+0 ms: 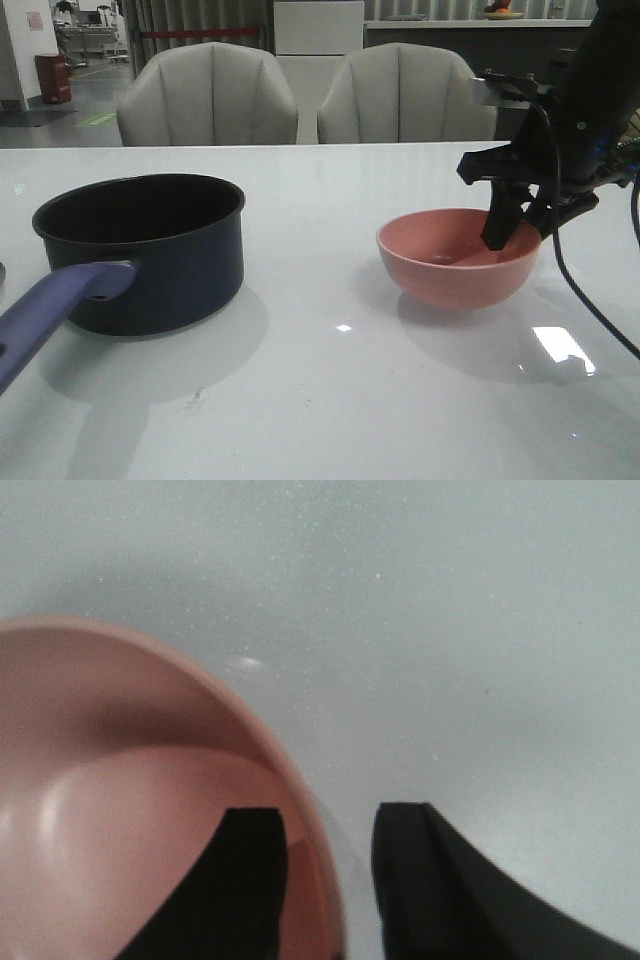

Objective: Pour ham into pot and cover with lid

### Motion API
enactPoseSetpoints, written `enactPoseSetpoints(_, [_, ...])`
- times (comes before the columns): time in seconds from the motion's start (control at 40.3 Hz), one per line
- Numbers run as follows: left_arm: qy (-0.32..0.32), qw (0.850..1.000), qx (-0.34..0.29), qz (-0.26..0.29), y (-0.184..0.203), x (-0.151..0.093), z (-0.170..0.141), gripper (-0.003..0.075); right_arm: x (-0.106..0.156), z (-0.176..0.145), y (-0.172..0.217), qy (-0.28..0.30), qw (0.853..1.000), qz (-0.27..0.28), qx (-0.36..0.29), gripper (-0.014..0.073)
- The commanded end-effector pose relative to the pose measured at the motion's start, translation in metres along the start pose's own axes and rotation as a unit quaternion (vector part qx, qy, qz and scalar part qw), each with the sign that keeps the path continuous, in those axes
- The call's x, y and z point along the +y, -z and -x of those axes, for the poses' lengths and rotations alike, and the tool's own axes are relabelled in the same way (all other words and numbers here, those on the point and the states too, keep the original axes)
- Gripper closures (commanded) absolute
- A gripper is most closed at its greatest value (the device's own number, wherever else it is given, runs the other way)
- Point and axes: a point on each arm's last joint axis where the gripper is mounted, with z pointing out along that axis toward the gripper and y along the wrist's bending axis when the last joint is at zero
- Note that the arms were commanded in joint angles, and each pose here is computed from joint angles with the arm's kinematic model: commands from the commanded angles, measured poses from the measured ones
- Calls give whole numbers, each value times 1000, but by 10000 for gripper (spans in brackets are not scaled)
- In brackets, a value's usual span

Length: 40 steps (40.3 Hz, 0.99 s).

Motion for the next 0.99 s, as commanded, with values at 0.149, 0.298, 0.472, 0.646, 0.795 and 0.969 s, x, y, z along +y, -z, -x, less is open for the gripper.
enactPoseSetpoints(0.149, [3,999,-49,-4,2,-1,15,64,8,19,67,36,995,-21,-86,182])
enactPoseSetpoints(0.298, [3,999,-49,-4,2,-1,15,64,16,17,118,58,989,-32,-129,184])
enactPoseSetpoints(0.472, [3,999,-49,-4,2,-1,15,64,34,4,189,76,972,-34,-221,184])
enactPoseSetpoints(0.646, [3,999,-49,-4,2,-1,15,64,51,-32,242,92,935,-37,-341,184])
enactPoseSetpoints(0.795, [3,999,-53,-4,2,0,16,64,59,-73,266,100,896,-36,-430,184])
enactPoseSetpoints(0.969, [3,999,-54,-4,2,0,16,64,56,-126,265,97,879,-39,-465,184])
